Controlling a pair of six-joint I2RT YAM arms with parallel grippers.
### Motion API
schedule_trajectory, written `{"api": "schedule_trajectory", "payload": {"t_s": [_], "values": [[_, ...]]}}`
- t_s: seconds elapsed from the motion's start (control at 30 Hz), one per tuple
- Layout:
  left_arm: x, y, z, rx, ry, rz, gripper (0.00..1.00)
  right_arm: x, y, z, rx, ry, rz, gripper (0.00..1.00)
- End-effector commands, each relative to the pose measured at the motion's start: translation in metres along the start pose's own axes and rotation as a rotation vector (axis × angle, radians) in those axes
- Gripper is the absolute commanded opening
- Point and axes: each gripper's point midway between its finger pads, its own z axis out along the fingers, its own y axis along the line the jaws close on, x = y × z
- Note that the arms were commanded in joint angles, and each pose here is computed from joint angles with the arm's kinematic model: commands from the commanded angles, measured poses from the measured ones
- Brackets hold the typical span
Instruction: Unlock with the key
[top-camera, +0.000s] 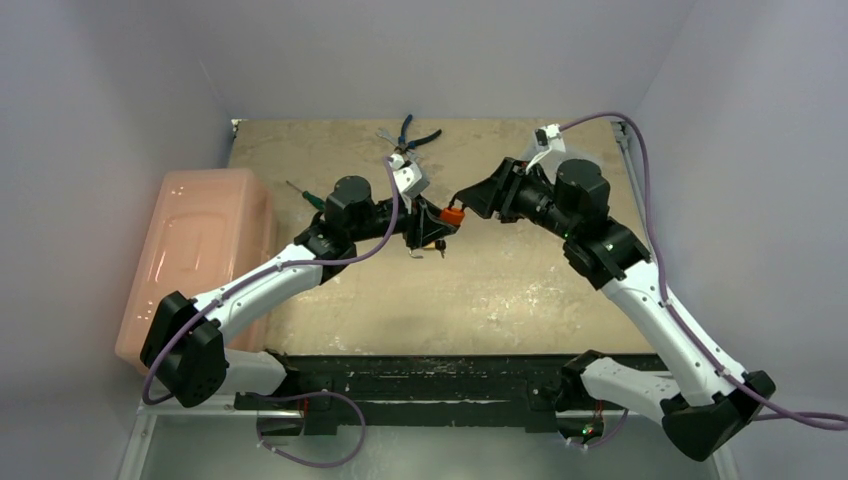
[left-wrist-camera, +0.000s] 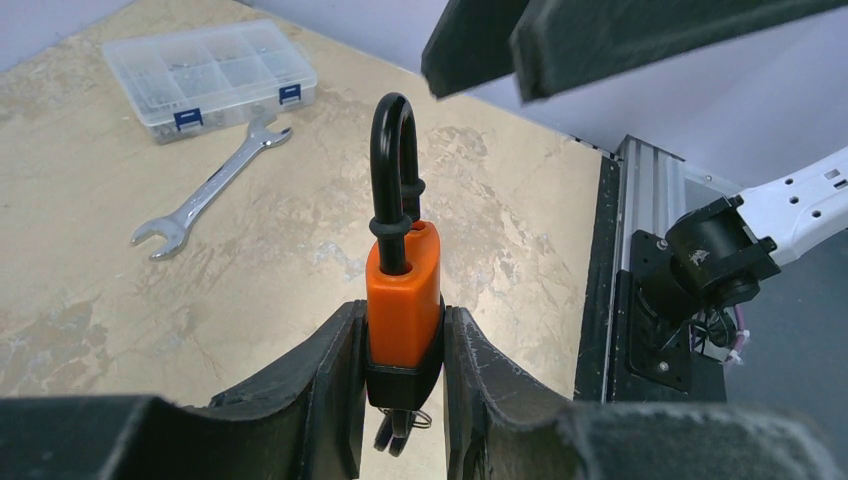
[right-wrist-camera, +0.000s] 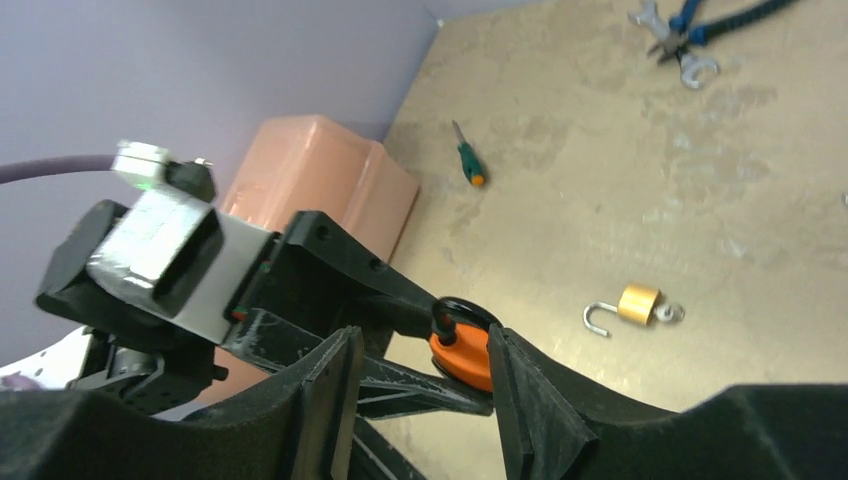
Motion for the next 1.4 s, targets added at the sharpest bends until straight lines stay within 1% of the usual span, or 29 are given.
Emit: {"api": "schedule_trajectory", "payload": {"t_s": [0.0,0.13,0.27,0.33,0.5,0.83,0.97,1.13,1.37], "values": [[-0.042,0.000,0.001,-0.009,-0.102,0.083,0.00,-0.004,0.011,0.000,0.003,0.024,0.069,0.57],[-0.042,-0.001,0.001,-0.005,-0.101,0.079,0.00,0.003,0.010,0.009,0.011,0.050,0.075,0.57],[-0.041,-0.002,0.001,-0.001,-0.100,0.079,0.00,0.005,0.007,0.015,0.012,0.047,0.082,0.57],[-0.042,-0.002,0.001,0.001,-0.101,0.078,0.00,0.006,0.005,0.020,0.015,0.050,0.077,0.56],[-0.041,-0.004,0.002,0.013,-0.100,0.076,0.00,0.010,-0.004,0.030,0.035,0.060,0.065,0.55],[-0.042,-0.010,0.001,0.045,-0.104,0.073,0.00,0.010,-0.002,0.043,0.014,0.072,0.048,0.53],[-0.042,-0.010,0.001,0.046,-0.103,0.073,0.00,0.010,0.006,0.044,-0.034,0.073,0.040,0.51],[-0.040,-0.010,0.002,0.046,-0.100,0.069,0.00,0.009,0.029,0.043,-0.131,0.072,0.021,0.51],[-0.042,-0.010,0.002,0.047,-0.103,0.065,0.00,0.019,0.056,0.043,-0.225,0.111,-0.023,0.52]]}}
